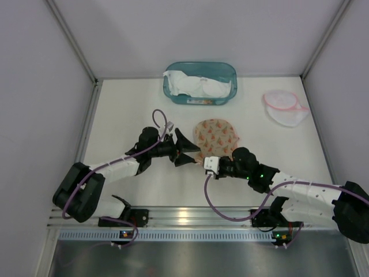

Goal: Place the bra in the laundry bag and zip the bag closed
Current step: Adjust the bra in the laundry bag.

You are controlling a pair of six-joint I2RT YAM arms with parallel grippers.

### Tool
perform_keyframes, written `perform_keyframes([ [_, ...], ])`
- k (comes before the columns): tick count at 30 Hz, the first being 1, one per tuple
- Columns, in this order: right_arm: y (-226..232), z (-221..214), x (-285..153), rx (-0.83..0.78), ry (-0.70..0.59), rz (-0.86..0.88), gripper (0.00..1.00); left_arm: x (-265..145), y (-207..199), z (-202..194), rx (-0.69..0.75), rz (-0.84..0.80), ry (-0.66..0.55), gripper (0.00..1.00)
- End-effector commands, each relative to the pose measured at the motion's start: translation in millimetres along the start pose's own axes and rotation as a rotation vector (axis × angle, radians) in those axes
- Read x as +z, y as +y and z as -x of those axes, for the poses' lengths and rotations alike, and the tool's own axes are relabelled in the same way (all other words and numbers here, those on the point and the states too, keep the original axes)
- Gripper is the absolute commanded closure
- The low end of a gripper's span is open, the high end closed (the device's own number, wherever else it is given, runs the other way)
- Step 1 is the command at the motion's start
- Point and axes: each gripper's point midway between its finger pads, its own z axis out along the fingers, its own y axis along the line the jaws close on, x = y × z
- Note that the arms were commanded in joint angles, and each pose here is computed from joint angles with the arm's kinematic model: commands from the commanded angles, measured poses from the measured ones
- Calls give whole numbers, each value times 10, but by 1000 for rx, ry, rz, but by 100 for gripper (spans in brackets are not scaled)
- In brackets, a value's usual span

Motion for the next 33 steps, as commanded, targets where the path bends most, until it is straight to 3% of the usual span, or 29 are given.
perform_keyframes([
  [1, -74, 346, 22, -12, -107, -9, 100, 47, -150, 61, 36, -47, -26, 12],
  [19, -91, 312, 14, -25, -87, -20, 100, -59, -32, -78, 23, -12, -4, 12],
  [33, -20, 375, 48, -26, -122, 27, 100, 103, -167, 100, 46, -27, -31, 12],
])
